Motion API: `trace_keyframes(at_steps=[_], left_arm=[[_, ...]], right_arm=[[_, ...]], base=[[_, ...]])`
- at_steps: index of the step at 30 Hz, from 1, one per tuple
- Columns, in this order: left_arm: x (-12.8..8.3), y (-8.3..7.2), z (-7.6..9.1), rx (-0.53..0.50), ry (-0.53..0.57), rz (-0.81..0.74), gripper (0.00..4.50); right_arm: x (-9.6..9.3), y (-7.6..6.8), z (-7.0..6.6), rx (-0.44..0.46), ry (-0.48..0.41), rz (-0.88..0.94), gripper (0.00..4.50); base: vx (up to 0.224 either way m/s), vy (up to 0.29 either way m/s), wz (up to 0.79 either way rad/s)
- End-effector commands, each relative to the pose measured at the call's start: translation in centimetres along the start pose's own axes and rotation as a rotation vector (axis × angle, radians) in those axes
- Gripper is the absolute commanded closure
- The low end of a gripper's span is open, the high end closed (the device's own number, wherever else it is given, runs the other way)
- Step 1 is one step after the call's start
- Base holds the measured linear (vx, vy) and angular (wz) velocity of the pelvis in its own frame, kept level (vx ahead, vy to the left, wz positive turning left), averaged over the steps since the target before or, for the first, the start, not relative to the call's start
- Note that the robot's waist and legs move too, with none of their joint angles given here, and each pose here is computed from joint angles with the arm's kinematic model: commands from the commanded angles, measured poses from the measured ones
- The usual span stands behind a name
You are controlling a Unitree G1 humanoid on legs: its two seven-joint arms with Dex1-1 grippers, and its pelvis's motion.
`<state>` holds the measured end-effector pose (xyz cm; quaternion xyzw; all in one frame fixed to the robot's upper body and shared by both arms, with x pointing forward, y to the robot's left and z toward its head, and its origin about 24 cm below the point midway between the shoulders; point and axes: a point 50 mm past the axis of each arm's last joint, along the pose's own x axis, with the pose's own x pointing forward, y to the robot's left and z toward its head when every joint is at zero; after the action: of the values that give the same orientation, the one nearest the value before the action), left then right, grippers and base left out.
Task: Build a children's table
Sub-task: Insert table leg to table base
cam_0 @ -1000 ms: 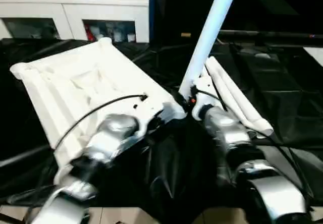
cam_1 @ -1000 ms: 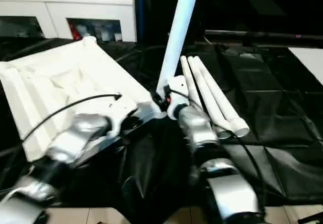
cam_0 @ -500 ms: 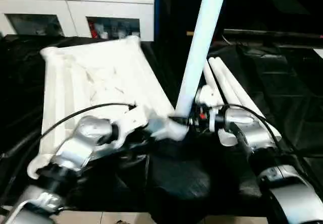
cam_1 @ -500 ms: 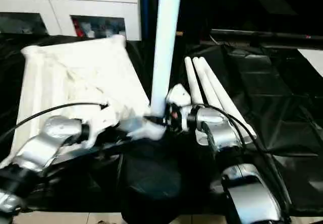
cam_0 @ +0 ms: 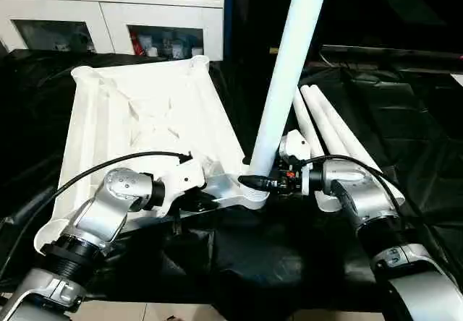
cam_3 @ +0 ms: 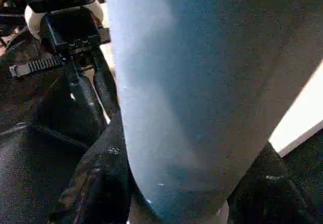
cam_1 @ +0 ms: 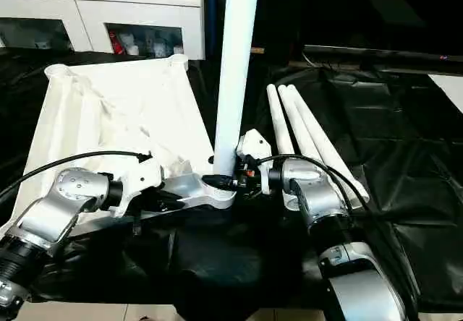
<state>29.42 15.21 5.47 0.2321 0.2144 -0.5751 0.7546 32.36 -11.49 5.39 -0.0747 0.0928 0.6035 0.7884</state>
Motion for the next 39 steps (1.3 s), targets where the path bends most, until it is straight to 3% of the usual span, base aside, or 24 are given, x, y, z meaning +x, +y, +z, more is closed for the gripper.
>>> trace_keyframes(at_steps=[1,22,26,28,29,30,39], left_arm=[[0.4,-0.2,1.6,0.071,-0.051,-0.038,4.50],[1.0,-0.9,1.4,0.055,-0.054,-0.051,4.50],[1.6,-0.4,1.5,0.021,-0.031,0.018,4.50],[3.2,0.6,2.4,-0.049,-0.026,0.188,4.50],[3.2,0.6,2.4,-0.049,-0.026,0.188,4.50],[4.2,0.9,3.2,-0.117,-0.048,0.273,4.50],[8.3,0.6,6.3,-0.213,-0.077,0.373,4.50]], right_arm=[[0.5,2.5,-5.4,0.167,0.182,0.026,2.60],[0.8,2.9,-5.8,0.197,0.184,-0.031,2.60],[1.1,2.6,-5.9,0.209,0.182,-0.100,2.60],[2.0,1.8,-6.2,0.249,0.172,-0.311,2.60],[2.0,1.8,-6.2,0.249,0.172,-0.311,2.60],[2.6,1.5,-6.4,0.282,0.165,-0.423,2.60],[6.3,1.7,-5.8,0.439,0.135,-0.614,2.60]], base=[[0.000,0.000,0.00],[0.000,0.000,0.00],[0.000,0.000,0.00],[0.000,0.000,0.00],[-0.061,0.009,0.01],[-0.061,0.009,0.01],[-0.021,0.008,-0.02]])
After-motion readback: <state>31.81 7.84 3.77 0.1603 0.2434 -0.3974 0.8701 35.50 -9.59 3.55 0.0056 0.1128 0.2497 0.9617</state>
